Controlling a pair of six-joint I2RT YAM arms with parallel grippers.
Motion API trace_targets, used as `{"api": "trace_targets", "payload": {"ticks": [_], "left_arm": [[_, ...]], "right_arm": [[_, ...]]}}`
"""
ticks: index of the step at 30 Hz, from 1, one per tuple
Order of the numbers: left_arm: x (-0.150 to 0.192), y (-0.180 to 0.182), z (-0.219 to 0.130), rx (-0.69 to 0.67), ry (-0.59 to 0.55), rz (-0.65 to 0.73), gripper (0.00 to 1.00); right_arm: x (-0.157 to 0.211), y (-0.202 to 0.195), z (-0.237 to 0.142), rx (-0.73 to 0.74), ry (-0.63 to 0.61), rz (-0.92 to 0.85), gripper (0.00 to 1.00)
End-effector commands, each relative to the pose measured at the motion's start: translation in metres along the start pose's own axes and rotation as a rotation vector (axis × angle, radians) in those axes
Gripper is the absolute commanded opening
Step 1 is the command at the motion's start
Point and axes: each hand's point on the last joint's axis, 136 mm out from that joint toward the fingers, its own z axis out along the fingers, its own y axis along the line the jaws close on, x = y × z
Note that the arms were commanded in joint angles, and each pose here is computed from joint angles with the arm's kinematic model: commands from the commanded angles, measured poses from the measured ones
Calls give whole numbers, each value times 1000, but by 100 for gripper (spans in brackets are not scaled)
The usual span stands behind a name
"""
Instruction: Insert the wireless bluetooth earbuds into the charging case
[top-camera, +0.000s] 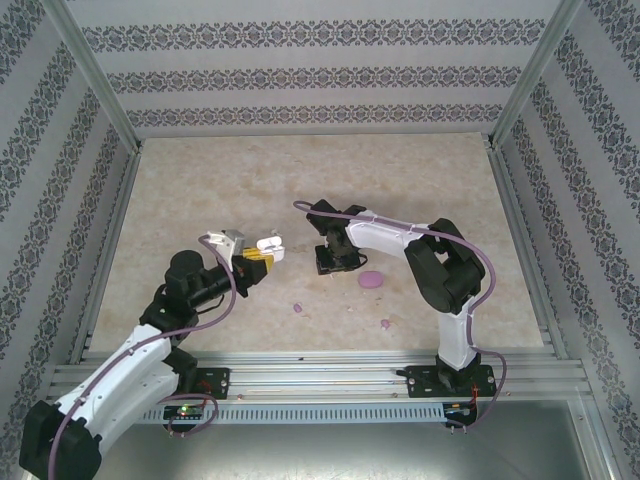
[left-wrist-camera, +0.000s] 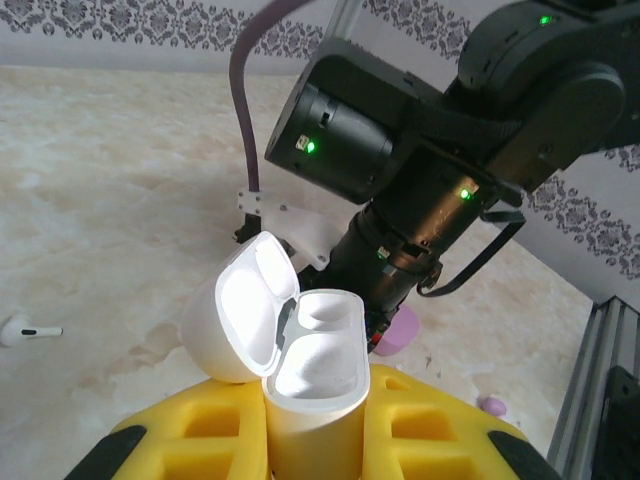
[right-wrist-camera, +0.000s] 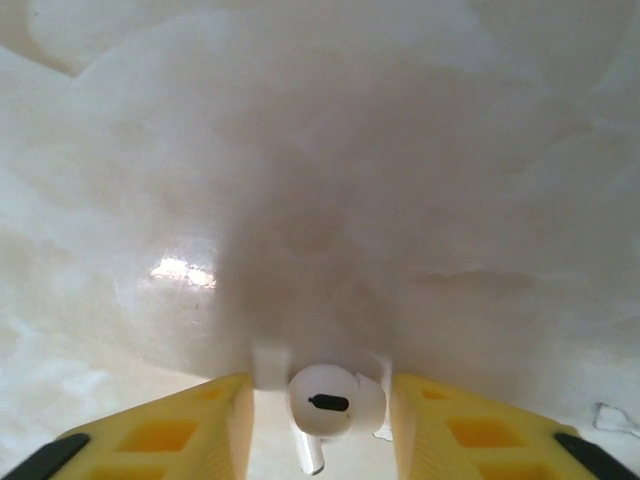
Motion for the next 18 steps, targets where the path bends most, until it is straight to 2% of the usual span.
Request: {"api": "trace_targets", "payload": {"ticks": [1,11,18], "left_arm": [[-6,-12,-1,60,-49,70,0],[3,-10,-6,44,-35,83,0],[4,-27,-8,144,-52,132,0]], "right_arm": [[4,1,-1,-13,32,8,44],[-2,8,-2,-34,44,51,45],[-2,8,8,-22,67,58,39]]}}
